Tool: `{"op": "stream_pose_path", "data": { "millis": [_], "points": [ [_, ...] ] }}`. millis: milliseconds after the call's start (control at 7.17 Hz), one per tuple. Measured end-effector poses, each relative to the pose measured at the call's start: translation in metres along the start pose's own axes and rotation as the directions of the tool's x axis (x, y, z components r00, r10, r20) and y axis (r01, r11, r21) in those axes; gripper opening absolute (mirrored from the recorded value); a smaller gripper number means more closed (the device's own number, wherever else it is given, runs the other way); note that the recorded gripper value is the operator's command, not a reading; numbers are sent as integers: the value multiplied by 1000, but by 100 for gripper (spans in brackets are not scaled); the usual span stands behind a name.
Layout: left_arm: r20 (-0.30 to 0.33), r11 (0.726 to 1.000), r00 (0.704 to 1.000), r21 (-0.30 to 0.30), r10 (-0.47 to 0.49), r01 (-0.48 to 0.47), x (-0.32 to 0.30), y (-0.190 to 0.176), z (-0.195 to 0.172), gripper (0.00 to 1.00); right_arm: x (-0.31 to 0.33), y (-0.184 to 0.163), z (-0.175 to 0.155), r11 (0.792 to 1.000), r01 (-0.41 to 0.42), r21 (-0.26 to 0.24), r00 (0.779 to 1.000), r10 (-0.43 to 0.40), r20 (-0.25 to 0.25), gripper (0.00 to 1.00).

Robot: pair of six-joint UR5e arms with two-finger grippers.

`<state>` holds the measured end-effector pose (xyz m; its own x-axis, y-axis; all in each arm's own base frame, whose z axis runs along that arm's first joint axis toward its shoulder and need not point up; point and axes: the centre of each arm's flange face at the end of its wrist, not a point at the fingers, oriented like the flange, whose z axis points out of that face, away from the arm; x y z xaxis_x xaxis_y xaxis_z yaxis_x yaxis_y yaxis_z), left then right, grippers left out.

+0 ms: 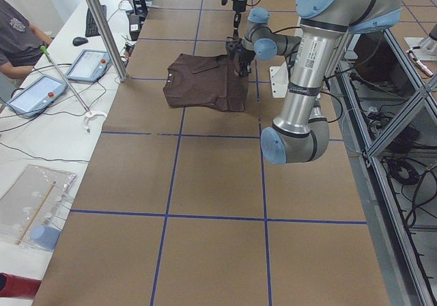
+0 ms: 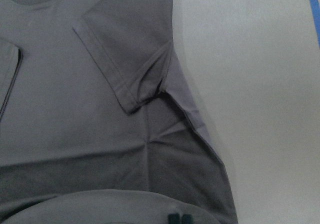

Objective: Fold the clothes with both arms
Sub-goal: 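Lift the hem with both grippers and carry it toward the collar, then lower the hem onto the shirt just below the collar with both grippers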

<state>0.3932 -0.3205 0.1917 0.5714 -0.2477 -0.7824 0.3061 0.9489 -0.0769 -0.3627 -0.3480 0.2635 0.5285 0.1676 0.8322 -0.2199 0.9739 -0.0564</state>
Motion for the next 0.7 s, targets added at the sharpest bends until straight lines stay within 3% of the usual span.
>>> {"op": "stream_pose_path", "data": {
  "millis": [279, 697],
  "points": [
    [44, 997, 999, 77, 9, -12, 9, -75, 26, 0, -23, -77, 20, 995, -55, 89, 998, 57, -23, 0],
    [31, 989, 999, 151, -10, 5, 1, -156, 92, 0, -21, -165, 49, 987, -50, 154, 992, 67, -111, 0]
  ]
}}
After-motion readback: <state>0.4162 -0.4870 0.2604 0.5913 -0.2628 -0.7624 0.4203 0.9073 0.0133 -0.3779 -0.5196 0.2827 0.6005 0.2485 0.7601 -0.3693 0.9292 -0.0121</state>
